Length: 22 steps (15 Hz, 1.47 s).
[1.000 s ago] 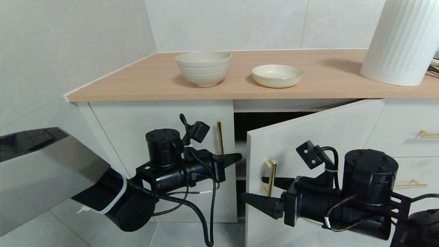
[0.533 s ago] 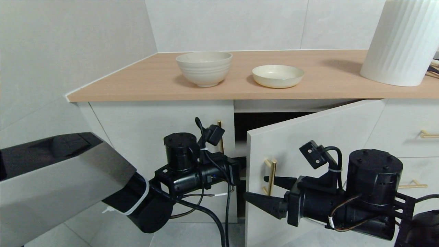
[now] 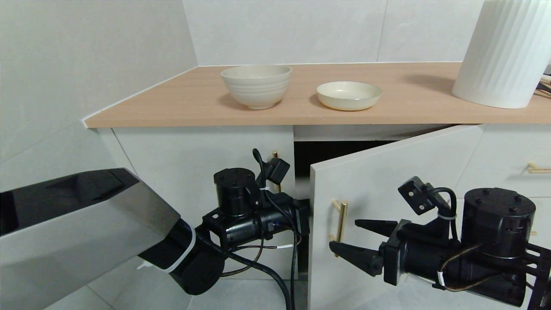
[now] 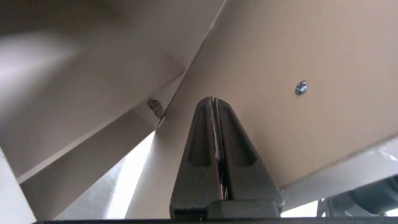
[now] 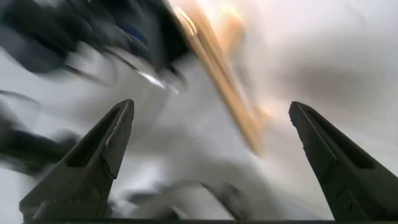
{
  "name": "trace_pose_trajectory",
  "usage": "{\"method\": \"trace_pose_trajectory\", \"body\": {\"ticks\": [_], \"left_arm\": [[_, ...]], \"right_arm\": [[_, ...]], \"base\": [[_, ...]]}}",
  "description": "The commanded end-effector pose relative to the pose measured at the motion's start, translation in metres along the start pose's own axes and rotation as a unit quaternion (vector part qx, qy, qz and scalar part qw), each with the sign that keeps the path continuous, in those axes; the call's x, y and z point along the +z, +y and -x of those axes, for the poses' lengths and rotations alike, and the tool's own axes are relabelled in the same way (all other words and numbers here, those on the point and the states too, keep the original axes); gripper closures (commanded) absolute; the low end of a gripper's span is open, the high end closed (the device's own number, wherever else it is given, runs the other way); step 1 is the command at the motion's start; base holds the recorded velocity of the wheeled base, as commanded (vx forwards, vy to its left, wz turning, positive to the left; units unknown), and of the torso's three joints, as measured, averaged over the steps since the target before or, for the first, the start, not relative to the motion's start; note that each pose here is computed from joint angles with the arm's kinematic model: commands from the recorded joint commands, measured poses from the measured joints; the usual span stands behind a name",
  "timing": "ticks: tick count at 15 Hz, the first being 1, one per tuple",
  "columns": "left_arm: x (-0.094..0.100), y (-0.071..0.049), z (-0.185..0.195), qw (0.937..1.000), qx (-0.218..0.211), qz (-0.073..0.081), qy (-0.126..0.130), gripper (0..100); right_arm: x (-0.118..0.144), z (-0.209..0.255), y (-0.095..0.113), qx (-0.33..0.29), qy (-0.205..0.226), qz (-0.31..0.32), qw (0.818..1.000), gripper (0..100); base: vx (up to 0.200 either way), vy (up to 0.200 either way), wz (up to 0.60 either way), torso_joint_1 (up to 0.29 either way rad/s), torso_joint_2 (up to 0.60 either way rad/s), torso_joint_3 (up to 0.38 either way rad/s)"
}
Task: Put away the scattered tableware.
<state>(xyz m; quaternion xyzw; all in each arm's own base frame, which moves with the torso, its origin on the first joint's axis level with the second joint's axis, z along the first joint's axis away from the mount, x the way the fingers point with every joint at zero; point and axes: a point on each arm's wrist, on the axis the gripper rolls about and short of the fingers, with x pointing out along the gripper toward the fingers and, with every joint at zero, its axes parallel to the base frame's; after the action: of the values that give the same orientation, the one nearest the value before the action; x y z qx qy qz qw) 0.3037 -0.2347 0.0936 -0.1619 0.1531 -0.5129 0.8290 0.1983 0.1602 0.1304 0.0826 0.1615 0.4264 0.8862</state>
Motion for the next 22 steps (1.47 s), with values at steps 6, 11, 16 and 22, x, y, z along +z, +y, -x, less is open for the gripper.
{"method": "trace_pose_trajectory", "body": {"ticks": [6,11,16,22], "left_arm": [[0.005,-0.004,0.002,0.9999,-0.002,0.008,-0.006,100],[0.000,-0.010,-0.001,0.9999,-0.006,0.012,0.005,100],[-0.001,-0.014,-0.010,0.9992,-0.011,0.031,0.021,100],[-0.004,-0.026,-0.031,0.9980,-0.027,0.035,0.045,100]], "right_arm": [[-0.001,0.078,0.023,-0.114,0.020,0.018,0.993,0],[-0.004,0.107,0.030,-0.110,0.040,0.008,0.993,0],[-0.003,0.111,0.031,-0.107,0.033,0.009,0.994,0],[0.001,0.126,0.035,-0.103,0.013,0.012,0.995,0]], "base": [[0.000,0.000,0.00,0.000,0.00,0.000],[0.000,0.000,0.00,0.000,0.00,0.000],[-0.080,0.000,0.00,0.002,0.00,0.000],[-0.067,0.000,0.00,0.002,0.00,0.000]]}}
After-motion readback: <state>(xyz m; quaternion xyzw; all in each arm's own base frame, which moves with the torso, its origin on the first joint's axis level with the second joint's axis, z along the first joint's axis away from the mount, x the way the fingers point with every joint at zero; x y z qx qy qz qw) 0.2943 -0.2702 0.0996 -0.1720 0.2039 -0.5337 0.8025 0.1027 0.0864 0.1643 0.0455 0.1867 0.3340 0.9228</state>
